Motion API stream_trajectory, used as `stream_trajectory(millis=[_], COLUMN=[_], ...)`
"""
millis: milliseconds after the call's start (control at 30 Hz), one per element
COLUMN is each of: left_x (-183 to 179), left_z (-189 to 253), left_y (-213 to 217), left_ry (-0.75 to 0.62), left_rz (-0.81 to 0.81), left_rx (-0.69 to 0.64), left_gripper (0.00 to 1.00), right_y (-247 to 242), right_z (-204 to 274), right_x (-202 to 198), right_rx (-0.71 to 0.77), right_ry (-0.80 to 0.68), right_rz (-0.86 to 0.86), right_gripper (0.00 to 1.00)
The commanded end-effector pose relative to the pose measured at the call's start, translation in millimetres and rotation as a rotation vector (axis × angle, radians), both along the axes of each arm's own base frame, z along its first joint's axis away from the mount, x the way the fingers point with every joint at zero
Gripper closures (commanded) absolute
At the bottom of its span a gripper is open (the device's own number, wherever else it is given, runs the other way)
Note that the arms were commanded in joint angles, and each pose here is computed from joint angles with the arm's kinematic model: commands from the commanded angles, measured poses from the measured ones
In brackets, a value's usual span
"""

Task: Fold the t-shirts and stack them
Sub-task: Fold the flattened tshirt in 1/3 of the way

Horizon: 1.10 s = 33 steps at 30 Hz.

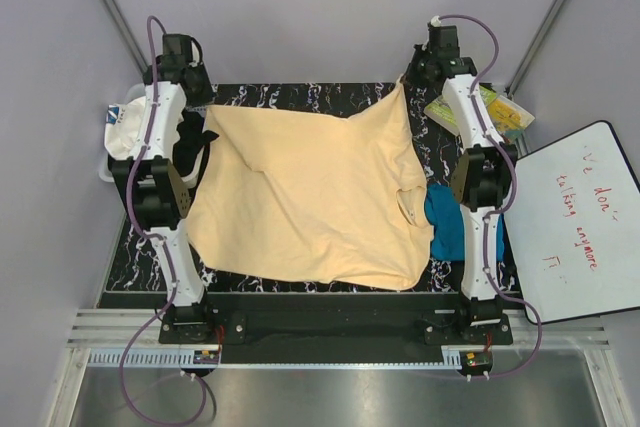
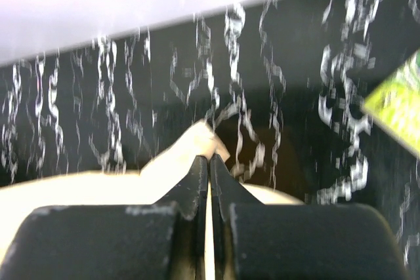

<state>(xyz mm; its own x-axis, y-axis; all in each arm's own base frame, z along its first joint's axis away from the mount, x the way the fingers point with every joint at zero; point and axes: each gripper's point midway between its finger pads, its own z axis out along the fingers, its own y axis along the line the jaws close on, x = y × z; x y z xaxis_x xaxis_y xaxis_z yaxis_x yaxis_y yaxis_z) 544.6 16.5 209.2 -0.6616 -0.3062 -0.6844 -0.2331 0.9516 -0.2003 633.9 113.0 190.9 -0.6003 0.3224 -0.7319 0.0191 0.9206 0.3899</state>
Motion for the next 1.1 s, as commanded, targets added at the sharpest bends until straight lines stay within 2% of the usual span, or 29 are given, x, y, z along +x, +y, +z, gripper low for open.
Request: stream_trajectory(millis=[0,33,67,133,167,233,267,500,867,900,933,967,1000,1033,1067], left_x=[-29.3,-36.8,-44.0,-57.6,-64.8,-74.9,-81.3,-101.7,-112.6,-115.7,-117.2,-118.9,-120.5,-121.4,-121.2], left_z=[40.7,37.0,27.4,20.8,10.6,4.3,-4.4,-26.5,-49.1,-50.3,-52.4,-57.8,-56.1,-55.9,-51.6], left_y=[-2.2,-3.9,-4.7,-3.8,-3.9,-2.2,-1.7,-0.4,10.7,11.1,11.0,13.8,15.9,17.3,18.6], left_ry=[-0.053,-0.028,0.007,0.049,0.084,0.114,0.142,0.223,0.328,0.351,0.368,0.394,0.403,0.405,0.393], left_rz=[-0.02,-0.026,-0.031,-0.034,-0.037,-0.026,-0.021,-0.014,0.019,0.019,0.018,0.026,0.038,0.047,0.054], left_rx=[-0.002,-0.003,-0.005,0.001,0.005,0.011,0.008,0.015,0.065,0.066,0.069,0.082,0.089,0.094,0.1], left_gripper=[1.0,1.0,1.0,1.0,1.0,1.0,1.0,1.0,1.0,0.94,0.5,0.31,0.18,0.01,0.01], right_y=[8.9,8.4,6.9,6.2,4.4,2.8,3.1,0.3,7.7,8.8,12.8,13.4,13.2,15.6,17.0], right_z=[86.9,78.5,97.3,89.4,104.6,94.3,106.4,94.8,-4.9,-19.3,-24.5,-29.9,-39.6,-42.1,-46.0], right_x=[-39.5,-47.8,-58.8,-75.5,-87.0,-104.5,-116.5,-190.5,-327.5,-341.1,-349.0,-356.3,-367.4,-372.6,-377.4], right_rx=[0.048,0.045,0.049,0.045,0.043,0.04,0.045,0.05,0.135,0.141,0.159,0.16,0.156,0.163,0.161], right_ry=[-0.096,-0.063,-0.084,-0.039,-0.058,-0.006,-0.018,0.111,0.56,0.619,0.651,0.684,0.73,0.743,0.76], right_rz=[0.056,0.059,0.056,0.06,0.061,0.063,0.069,0.085,0.135,0.139,0.159,0.168,0.174,0.189,0.197], right_gripper=[1.0,1.0,1.0,1.0,1.0,1.0,1.0,1.0,1.0,1.0,1.0,1.0,1.0,1.0,1.0])
